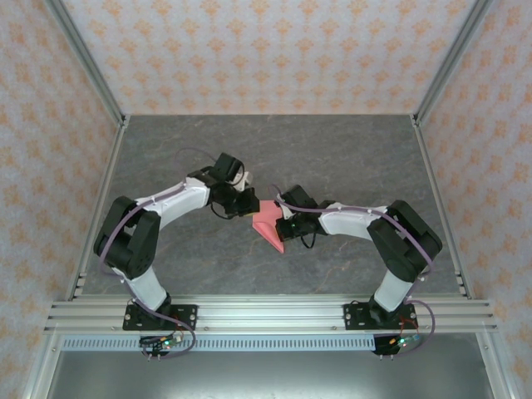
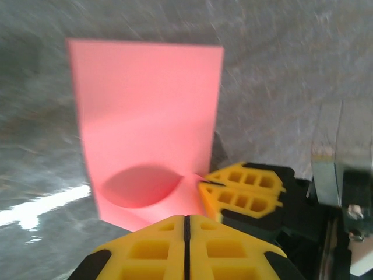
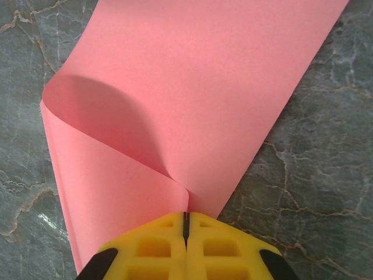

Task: Fold a paper plane with a square sheet of paper (fold left side to right side)
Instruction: Third fold the triangle at the center of the table.

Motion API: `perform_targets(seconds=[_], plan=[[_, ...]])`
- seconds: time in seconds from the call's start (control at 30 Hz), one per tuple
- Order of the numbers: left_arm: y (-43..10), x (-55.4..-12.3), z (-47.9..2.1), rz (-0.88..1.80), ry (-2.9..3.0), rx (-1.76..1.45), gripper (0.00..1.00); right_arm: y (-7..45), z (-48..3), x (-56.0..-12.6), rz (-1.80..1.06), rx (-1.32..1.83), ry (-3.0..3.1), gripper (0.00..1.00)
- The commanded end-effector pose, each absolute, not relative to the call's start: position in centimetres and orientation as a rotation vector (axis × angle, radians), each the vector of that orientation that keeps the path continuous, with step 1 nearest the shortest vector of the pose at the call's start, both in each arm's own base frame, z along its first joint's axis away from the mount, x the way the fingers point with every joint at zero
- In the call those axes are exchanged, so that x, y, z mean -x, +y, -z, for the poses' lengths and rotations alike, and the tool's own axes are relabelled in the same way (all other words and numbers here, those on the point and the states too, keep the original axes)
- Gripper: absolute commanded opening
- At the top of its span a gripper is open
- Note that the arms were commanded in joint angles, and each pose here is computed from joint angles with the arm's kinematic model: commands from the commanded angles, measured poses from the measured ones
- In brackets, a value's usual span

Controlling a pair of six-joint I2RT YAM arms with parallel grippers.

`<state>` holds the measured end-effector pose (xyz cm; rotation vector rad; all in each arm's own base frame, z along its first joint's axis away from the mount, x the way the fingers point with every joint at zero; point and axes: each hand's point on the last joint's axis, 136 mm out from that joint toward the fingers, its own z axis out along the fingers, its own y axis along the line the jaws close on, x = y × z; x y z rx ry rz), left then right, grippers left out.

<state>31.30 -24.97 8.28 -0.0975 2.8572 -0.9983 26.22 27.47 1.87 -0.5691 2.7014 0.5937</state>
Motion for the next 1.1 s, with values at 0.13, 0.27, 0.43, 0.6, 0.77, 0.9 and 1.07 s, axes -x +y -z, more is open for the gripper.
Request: perform_targets(seconds=[0.13, 0.27, 0.43, 0.6, 0.77, 0.9, 1.07], plan=[[-28.3, -30.0, -6.7, 1.081, 2.867, 0.098, 0.09, 25.4, 1.6, -23.4, -0.471, 0.619, 2.841, 0.0], [-28.7, -29.9, -5.7, 1.064, 2.89, 0.097, 0.09, 25.5, 1.5, -23.3, -0.466, 0.629, 2.84, 0.0], [-28.3, -29.5, -4.4, 1.017, 2.929, 0.11, 0.09, 25.6, 1.6, -23.3, -0.468, 0.631, 2.842, 0.0], [-27.9, -29.1, -3.3, 0.989, 2.959, 0.125, 0.09, 25.7, 1.6, -23.3, -0.468, 0.634, 2.84, 0.0], [-27.3, -28.4, -2.6, 0.951, 2.986, 0.124, 0.09, 25.6, 1.7, -23.2, -0.464, 0.636, 2.845, 0.0], [-26.7, -27.8, -2.0, 0.927, 3.004, 0.127, 0.09, 25.7, 1.6, -23.2, -0.466, 0.638, 2.84, 0.0], [-26.2, -27.3, -1.4, 0.904, 3.018, 0.137, 0.09, 26.0, 1.4, -23.2, -0.49, 0.638, 2.835, 0.0]])
